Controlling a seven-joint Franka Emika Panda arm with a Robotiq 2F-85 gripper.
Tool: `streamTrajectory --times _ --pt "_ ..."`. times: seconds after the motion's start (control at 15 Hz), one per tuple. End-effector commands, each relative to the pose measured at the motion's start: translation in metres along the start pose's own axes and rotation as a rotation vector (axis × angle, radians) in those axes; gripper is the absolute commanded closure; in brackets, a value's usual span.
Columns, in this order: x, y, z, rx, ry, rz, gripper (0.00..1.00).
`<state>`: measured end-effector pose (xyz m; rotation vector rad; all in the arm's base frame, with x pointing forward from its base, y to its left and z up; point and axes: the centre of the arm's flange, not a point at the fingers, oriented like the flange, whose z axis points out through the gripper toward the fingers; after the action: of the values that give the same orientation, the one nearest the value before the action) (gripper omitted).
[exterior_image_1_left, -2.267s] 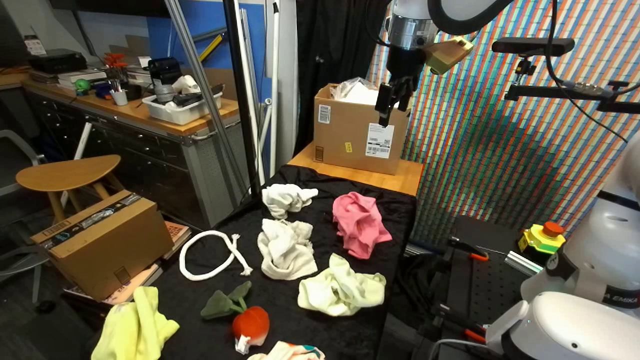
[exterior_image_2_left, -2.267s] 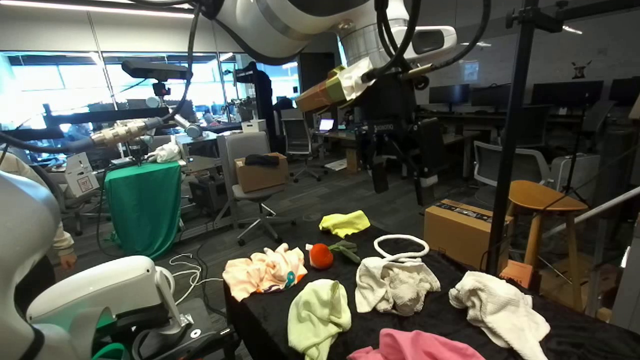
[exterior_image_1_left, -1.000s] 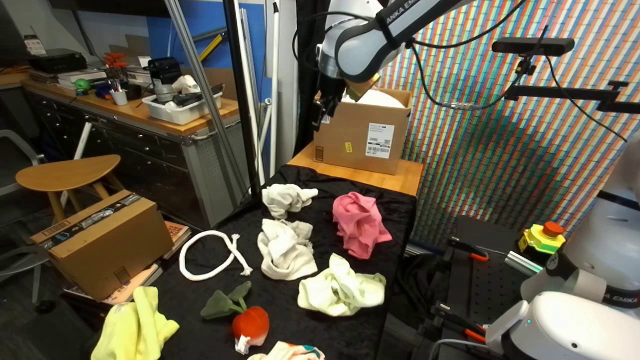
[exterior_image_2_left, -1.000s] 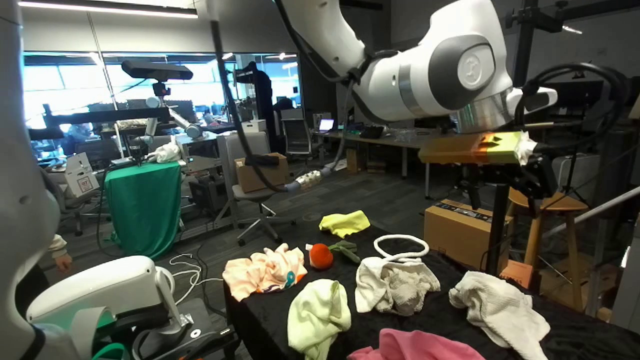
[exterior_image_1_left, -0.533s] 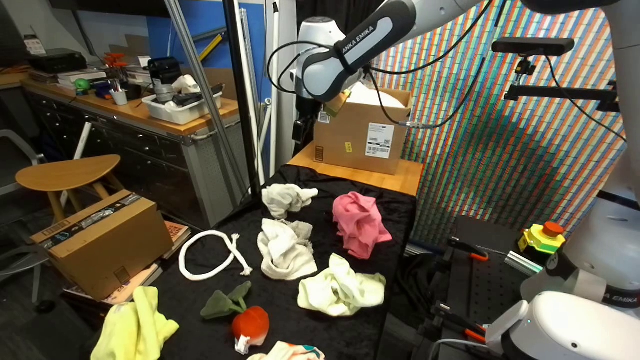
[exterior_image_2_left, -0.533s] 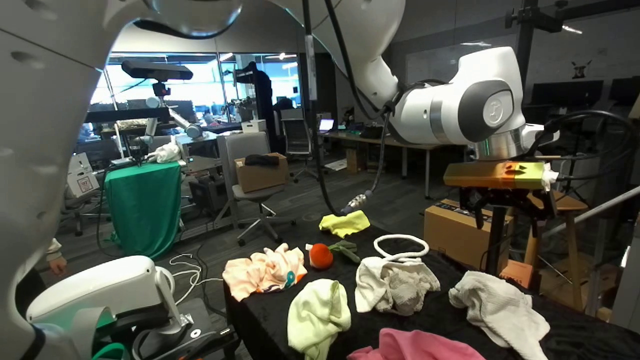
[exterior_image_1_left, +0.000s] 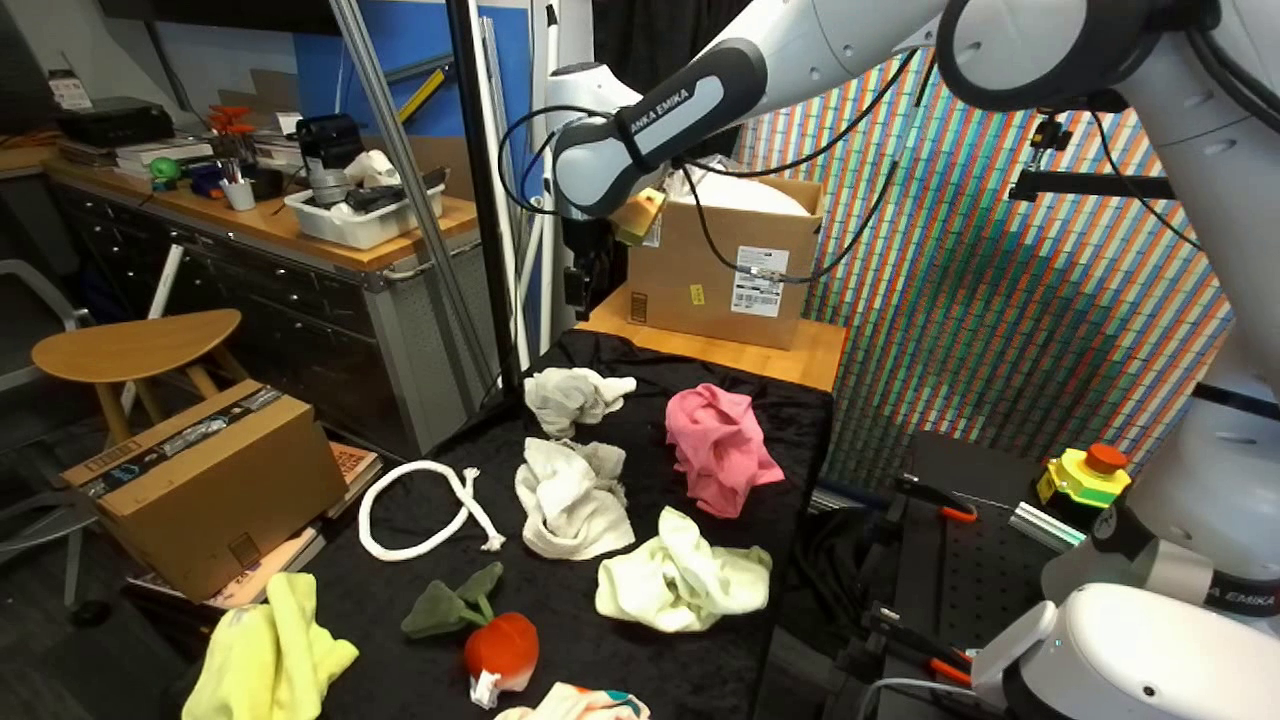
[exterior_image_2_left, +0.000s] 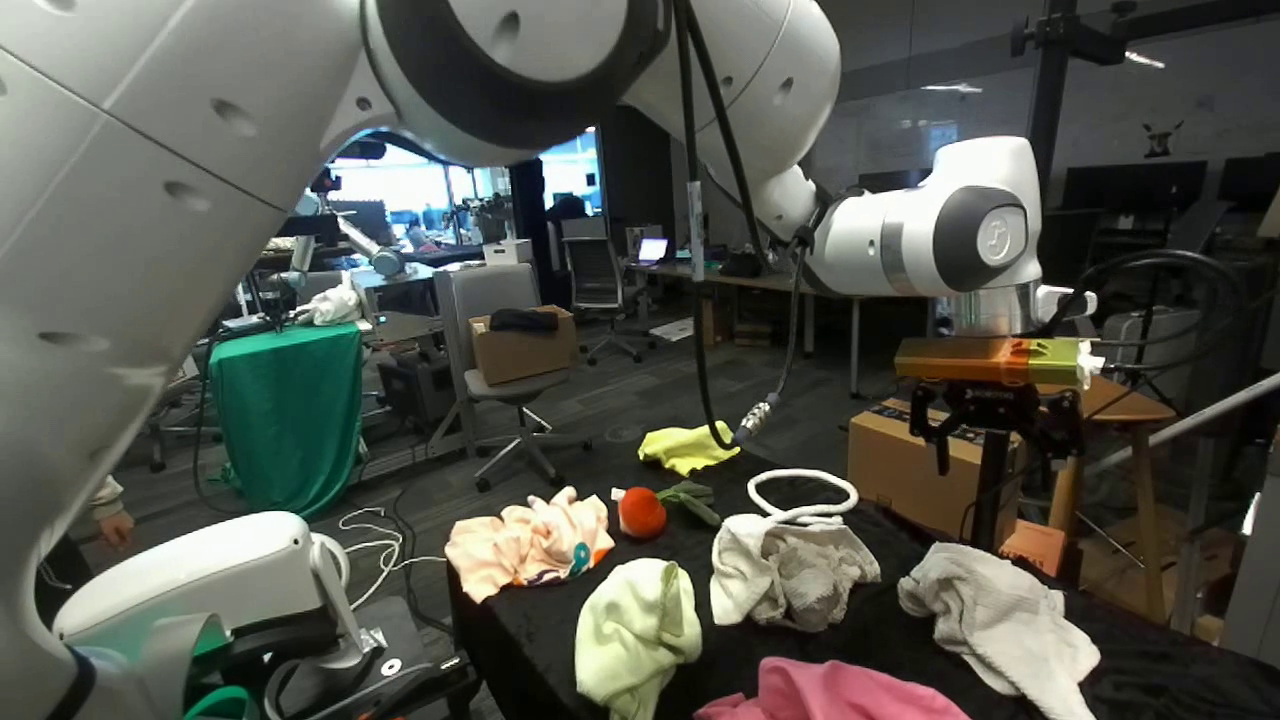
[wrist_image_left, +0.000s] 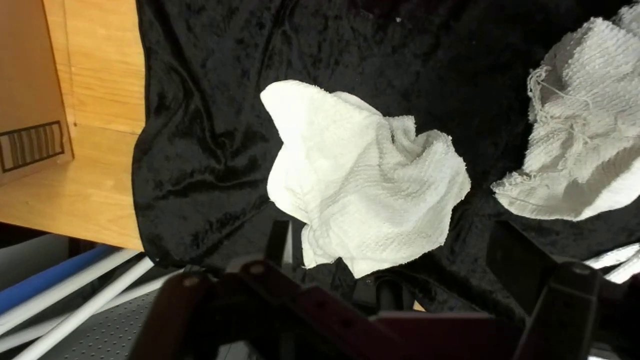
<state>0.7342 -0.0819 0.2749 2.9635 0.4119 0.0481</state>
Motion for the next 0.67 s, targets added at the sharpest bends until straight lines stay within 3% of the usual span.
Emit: streamTrajectory --times 0.0,0.6 --pt "0.045 0.001 0.028 0.003 -0.006 -0.006 0.00" --pt "0.064 -0.013 0.112 -0.033 -0.060 0.162 0.00"
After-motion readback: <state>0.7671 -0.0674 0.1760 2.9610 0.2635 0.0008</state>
